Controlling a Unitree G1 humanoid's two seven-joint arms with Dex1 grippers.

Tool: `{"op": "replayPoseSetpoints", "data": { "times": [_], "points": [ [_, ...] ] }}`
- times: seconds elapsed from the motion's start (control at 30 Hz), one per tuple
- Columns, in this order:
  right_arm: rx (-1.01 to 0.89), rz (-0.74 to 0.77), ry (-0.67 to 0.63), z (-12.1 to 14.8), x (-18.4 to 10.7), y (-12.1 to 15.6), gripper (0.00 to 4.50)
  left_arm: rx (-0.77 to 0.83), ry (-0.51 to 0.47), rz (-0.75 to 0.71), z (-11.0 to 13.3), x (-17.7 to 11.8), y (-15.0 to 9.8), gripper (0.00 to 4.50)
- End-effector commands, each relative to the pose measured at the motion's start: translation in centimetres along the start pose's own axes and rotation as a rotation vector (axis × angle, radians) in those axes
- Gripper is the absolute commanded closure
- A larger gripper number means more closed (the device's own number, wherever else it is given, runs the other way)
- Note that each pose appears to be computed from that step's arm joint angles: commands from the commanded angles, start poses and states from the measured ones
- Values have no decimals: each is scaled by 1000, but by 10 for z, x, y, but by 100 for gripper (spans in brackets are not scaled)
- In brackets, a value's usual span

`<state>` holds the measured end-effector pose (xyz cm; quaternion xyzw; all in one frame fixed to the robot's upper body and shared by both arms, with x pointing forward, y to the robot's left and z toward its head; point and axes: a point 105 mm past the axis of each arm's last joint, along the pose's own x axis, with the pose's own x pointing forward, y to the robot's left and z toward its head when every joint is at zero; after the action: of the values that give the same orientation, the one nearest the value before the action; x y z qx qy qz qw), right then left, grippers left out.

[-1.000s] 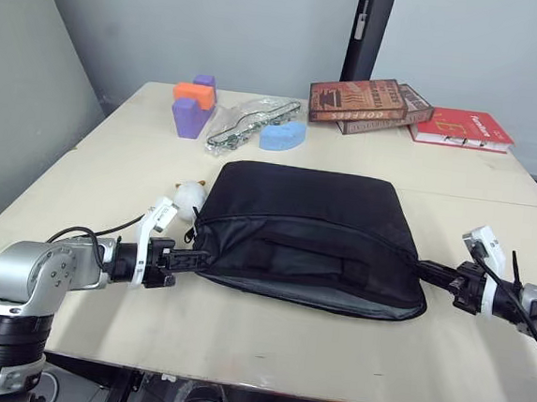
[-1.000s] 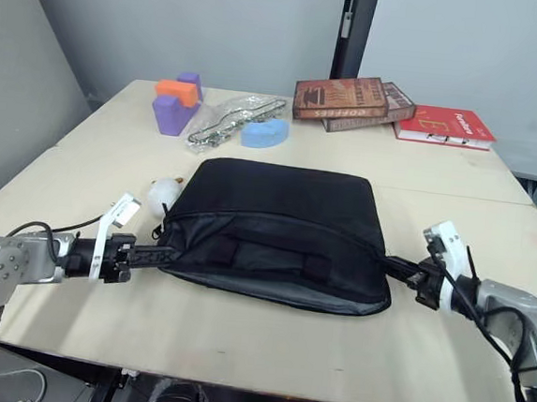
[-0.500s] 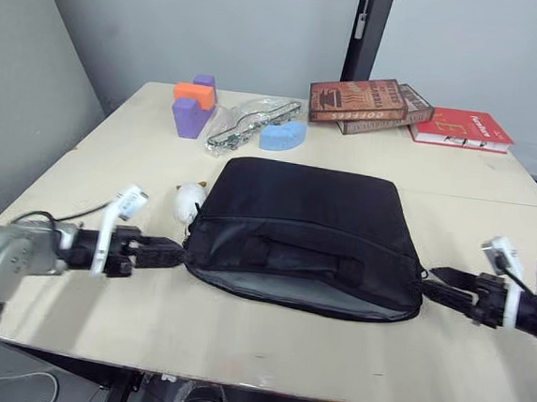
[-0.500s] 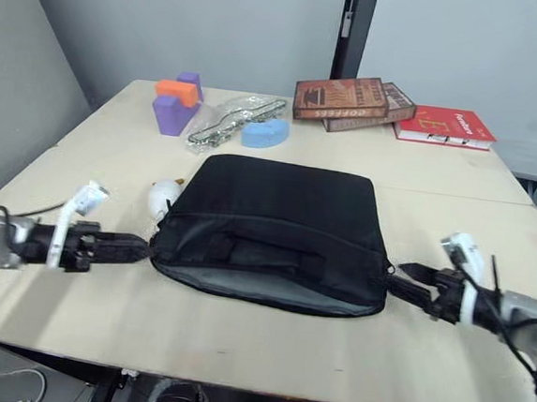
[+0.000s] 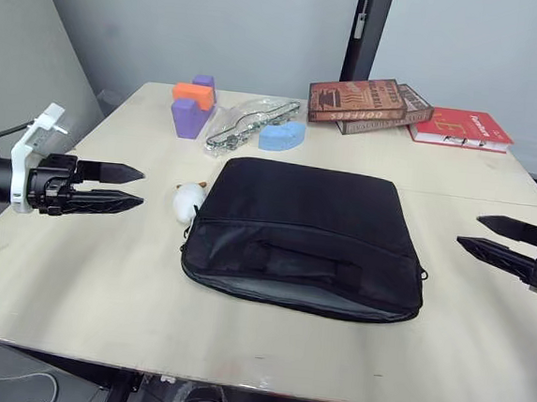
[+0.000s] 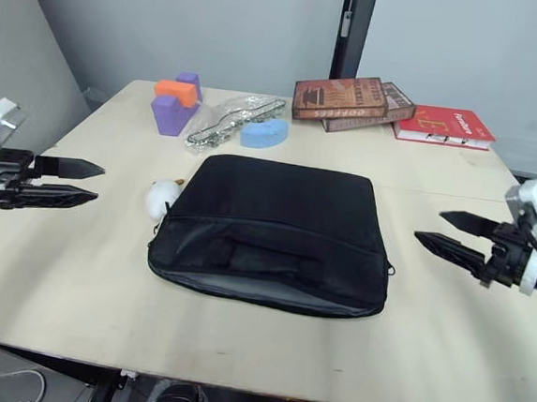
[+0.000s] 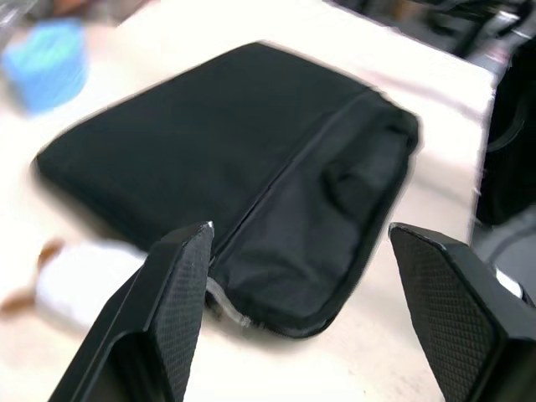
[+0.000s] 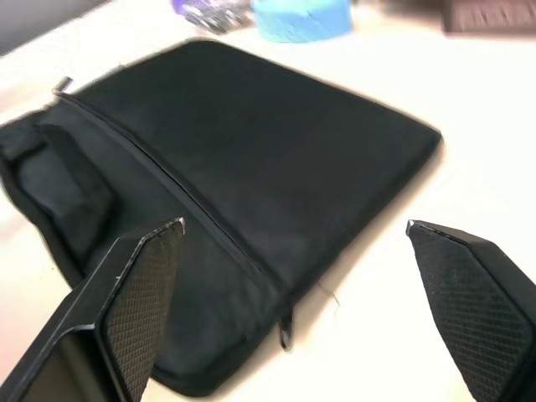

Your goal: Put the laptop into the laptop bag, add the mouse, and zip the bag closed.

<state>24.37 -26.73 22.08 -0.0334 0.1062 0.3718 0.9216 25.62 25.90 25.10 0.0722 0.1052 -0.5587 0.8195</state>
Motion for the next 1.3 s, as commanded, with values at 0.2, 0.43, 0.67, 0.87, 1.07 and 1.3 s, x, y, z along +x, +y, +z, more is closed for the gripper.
{"op": "replayPoseSetpoints", "data": {
  "times": [0.2, 0.43, 0.67, 0.87, 1.07, 1.3],
  "points": [
    [-182, 226, -45, 39, 34, 58, 4, 208, -17, -244, 26, 31, -31, 98],
    [-180, 390, -51, 34, 73, 85, 224, 250, -44, -435, 24, 64, -55, 98],
    [-167, 491, 18, 6, 119, 98, 446, 255, -56, -464, 22, 77, -52, 98],
    [-172, 570, 58, -11, 153, 112, 446, 241, -72, -459, 26, 80, -49, 98],
    [-194, 625, 93, -20, 169, 121, 446, 217, -77, -444, 26, 81, -46, 98],
    [-218, 586, 144, -33, 184, 108, 446, 198, -78, -425, 24, 82, -46, 98]
  ]
}}
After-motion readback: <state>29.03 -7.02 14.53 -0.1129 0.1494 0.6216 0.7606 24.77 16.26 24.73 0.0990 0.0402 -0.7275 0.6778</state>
